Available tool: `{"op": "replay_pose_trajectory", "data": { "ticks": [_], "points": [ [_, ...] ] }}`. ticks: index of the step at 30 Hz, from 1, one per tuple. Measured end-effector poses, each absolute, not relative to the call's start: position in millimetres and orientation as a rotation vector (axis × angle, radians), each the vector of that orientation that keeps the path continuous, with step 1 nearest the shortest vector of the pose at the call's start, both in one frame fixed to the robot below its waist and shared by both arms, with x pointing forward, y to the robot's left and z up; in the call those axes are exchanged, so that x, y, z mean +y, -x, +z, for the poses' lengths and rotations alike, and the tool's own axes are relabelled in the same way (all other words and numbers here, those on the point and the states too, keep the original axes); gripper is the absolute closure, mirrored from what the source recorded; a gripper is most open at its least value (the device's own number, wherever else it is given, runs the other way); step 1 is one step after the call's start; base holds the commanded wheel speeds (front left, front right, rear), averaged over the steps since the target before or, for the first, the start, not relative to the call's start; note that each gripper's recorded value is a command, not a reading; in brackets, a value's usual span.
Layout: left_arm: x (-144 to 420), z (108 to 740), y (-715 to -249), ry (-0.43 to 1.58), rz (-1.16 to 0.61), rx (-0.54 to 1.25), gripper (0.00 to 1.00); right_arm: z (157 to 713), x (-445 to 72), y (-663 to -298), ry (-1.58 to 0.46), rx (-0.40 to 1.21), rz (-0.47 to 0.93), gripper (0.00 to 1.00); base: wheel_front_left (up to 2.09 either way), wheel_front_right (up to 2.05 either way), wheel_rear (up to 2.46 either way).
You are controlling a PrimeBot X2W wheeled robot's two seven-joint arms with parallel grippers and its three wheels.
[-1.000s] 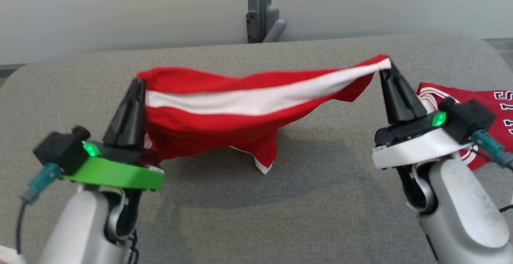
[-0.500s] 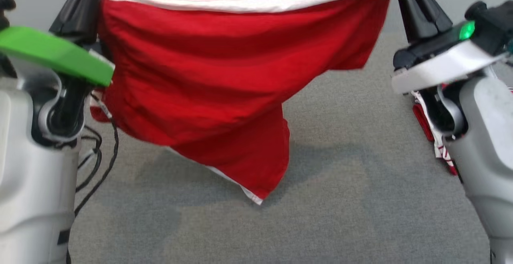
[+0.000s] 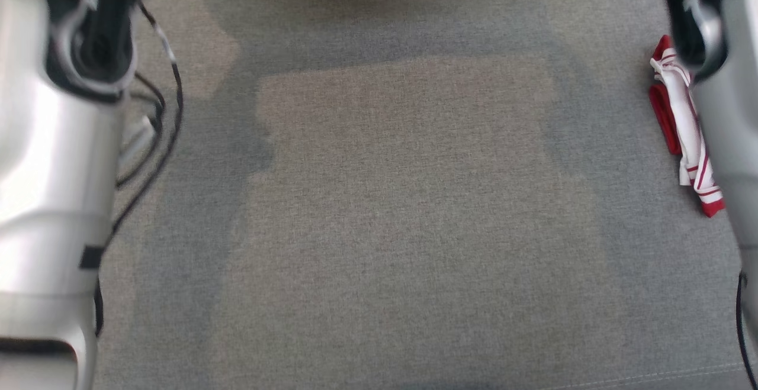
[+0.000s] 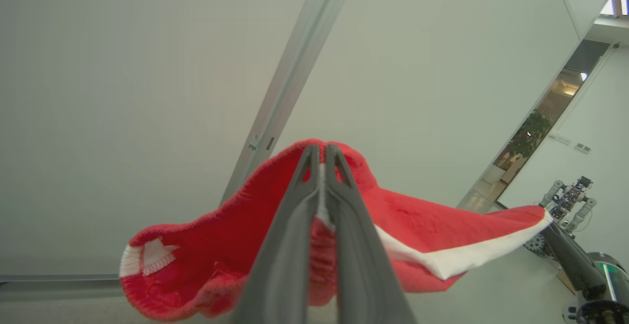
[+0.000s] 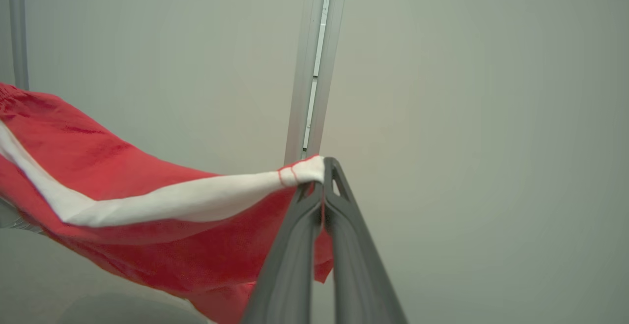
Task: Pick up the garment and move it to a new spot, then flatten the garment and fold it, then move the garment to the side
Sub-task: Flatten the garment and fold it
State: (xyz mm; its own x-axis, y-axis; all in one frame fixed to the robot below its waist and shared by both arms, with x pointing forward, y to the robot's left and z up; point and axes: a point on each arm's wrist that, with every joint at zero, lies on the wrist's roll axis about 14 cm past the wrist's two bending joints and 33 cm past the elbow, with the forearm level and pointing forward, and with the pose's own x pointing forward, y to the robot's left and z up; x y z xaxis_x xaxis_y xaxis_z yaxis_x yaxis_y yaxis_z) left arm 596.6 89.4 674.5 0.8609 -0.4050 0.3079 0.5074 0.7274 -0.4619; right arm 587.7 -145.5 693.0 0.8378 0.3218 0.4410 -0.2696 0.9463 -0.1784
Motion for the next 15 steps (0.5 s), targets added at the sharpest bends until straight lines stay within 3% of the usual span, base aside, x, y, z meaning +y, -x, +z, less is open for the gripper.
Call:
{"op": "replay_pose_trajectory", "data": {
  "ticks": [4, 8, 15],
  "points": [
    [80.9, 566.9, -567.5, 0.679, -0.462, 0.049, 1.00, 590.2, -149.2, -562.3, 0.098, -0.250, 0.327, 1.00, 0.00, 0.00, 0.00],
    [84.3, 469.6, -509.2, 0.771, -0.352, 0.280, 1.00, 503.5, -155.8, -512.9, 0.063, -0.023, 0.321, 1.00, 0.00, 0.00, 0.00],
    [80.5, 410.5, -435.6, 0.897, -0.238, 0.436, 1.00, 449.5, -170.7, -451.6, 0.011, 0.134, 0.266, 1.00, 0.00, 0.00, 0.00]
  ]
}}
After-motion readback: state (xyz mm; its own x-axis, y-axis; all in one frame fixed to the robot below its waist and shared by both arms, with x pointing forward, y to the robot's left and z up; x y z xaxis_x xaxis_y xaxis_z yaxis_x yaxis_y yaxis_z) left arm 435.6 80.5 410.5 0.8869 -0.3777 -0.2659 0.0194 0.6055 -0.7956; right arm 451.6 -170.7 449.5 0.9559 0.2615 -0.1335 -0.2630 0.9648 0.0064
